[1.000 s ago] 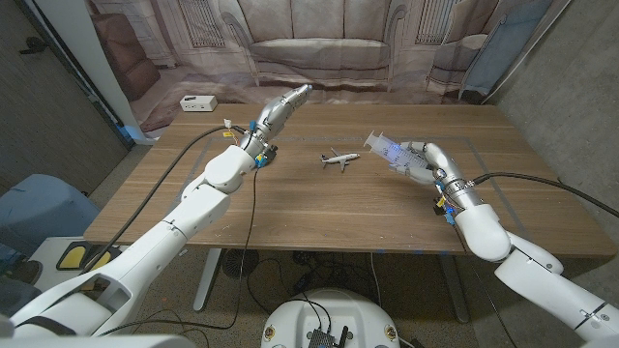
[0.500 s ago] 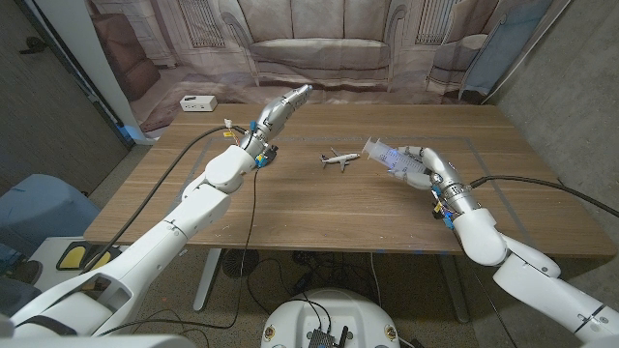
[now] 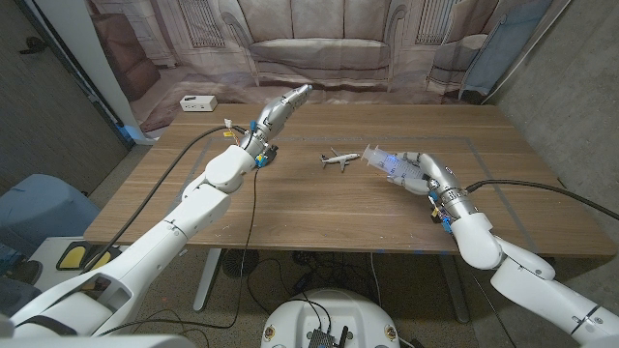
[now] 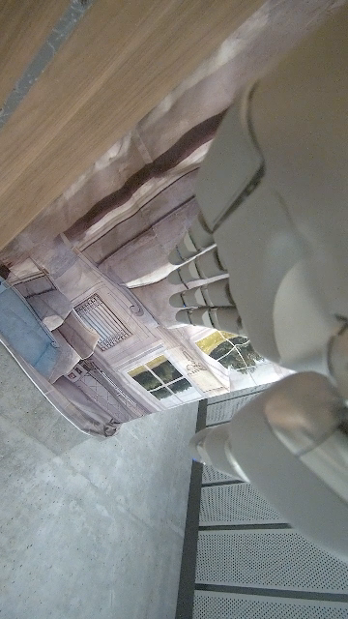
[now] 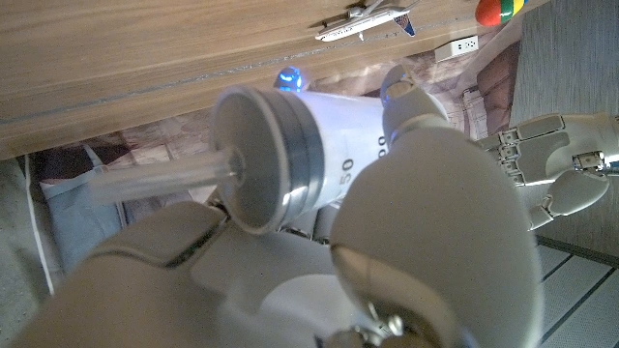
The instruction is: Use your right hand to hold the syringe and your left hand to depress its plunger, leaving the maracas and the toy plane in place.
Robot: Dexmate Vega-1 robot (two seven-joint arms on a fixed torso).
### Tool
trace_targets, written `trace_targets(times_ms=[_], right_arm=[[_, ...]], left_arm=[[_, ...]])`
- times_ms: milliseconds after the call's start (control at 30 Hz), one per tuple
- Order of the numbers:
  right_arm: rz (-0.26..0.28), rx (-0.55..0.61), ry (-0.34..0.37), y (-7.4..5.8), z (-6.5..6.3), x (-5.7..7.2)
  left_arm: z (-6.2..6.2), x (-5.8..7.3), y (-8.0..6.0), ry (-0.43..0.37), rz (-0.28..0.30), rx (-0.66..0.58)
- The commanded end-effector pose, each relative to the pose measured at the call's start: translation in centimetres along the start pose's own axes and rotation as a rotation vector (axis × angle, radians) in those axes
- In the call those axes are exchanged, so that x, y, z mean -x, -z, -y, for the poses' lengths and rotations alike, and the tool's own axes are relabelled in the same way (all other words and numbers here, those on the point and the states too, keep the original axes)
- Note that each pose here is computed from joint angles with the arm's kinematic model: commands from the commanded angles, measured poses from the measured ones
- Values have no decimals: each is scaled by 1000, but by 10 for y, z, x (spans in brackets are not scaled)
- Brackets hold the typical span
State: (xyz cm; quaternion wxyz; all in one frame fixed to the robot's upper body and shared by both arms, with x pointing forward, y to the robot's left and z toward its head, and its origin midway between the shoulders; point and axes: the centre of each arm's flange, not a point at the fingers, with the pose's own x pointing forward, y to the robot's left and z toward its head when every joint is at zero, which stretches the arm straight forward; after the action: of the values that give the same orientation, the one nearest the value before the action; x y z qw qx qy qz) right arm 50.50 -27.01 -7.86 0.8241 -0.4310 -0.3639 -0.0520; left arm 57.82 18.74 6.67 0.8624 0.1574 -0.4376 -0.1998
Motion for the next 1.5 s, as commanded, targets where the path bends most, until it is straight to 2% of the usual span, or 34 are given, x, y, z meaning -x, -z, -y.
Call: trace_targets(times_ms=[33, 300, 867, 1100, 1500], right_arm=[[-31, 78, -10, 12, -10, 3], [-27, 180, -27, 11, -12, 4], [-75, 211, -93, 26, -21, 4], [-77, 241, -116, 28, -21, 2], [-114, 283, -156, 31, -21, 1]], left_arm=[[0, 0, -1, -4, 0, -2], [0, 1, 0, -5, 1, 3], [1, 4, 0, -7, -3, 5], [3, 4, 1, -1, -4, 8], [3, 5, 2, 0, -3, 11]])
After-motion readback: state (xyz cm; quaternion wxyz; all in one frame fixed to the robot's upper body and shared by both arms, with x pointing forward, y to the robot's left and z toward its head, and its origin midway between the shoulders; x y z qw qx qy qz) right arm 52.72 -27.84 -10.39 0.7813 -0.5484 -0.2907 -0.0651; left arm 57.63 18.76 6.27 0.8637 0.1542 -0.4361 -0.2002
